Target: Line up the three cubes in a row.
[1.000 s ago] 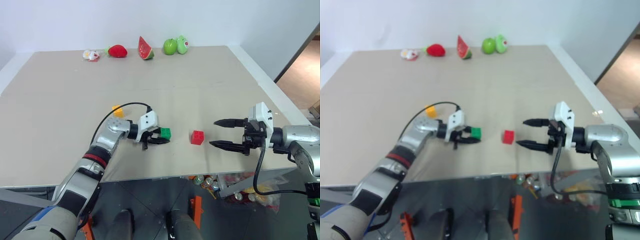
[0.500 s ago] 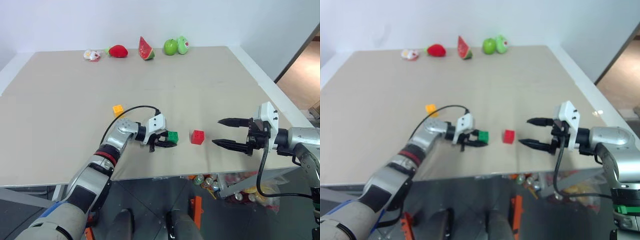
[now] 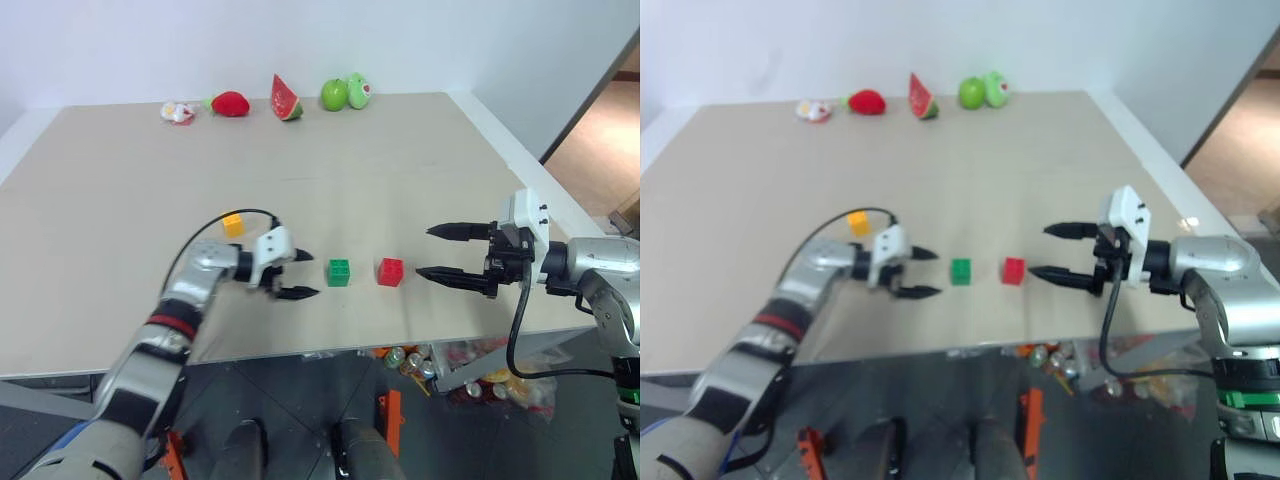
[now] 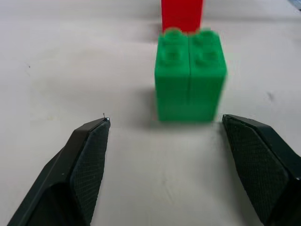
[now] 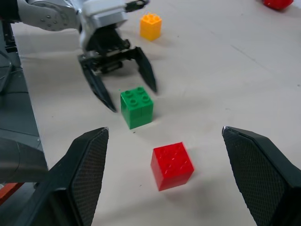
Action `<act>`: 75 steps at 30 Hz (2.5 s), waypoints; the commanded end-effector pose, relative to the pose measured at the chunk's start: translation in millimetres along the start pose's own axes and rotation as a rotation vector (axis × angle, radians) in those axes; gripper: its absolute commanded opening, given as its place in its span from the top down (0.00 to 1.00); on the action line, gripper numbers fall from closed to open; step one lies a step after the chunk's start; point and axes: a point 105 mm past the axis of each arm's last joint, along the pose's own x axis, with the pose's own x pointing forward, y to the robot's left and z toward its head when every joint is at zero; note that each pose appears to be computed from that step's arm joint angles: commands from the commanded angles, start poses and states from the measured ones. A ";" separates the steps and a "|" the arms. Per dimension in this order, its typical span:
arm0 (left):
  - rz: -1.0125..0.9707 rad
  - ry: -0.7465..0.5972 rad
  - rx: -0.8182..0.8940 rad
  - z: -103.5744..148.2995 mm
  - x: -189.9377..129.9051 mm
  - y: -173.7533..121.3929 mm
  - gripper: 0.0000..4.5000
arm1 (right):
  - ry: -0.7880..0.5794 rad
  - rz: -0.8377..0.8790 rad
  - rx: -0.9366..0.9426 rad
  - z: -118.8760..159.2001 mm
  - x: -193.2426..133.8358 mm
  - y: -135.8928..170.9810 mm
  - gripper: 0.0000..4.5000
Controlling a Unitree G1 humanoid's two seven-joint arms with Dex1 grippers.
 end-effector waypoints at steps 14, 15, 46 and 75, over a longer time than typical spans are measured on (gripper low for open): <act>0.615 -0.120 -0.321 -11.3 -124.2 20.3 0.12 | -0.223 -0.002 -0.114 61.8 72.6 -18.2 0.11; 0.630 -0.109 -0.325 -15.4 -125.9 19.8 0.12 | -0.227 0.003 -0.117 62.8 74.6 -18.1 0.11; 0.719 -0.045 -0.346 -27.6 -95.5 94.6 0.12 | -0.250 -0.015 -0.102 64.2 72.2 -11.8 0.11; 0.241 -0.076 -0.054 4.8 -52.2 37.4 0.72 | -0.167 0.073 -0.110 50.4 59.8 -3.6 0.11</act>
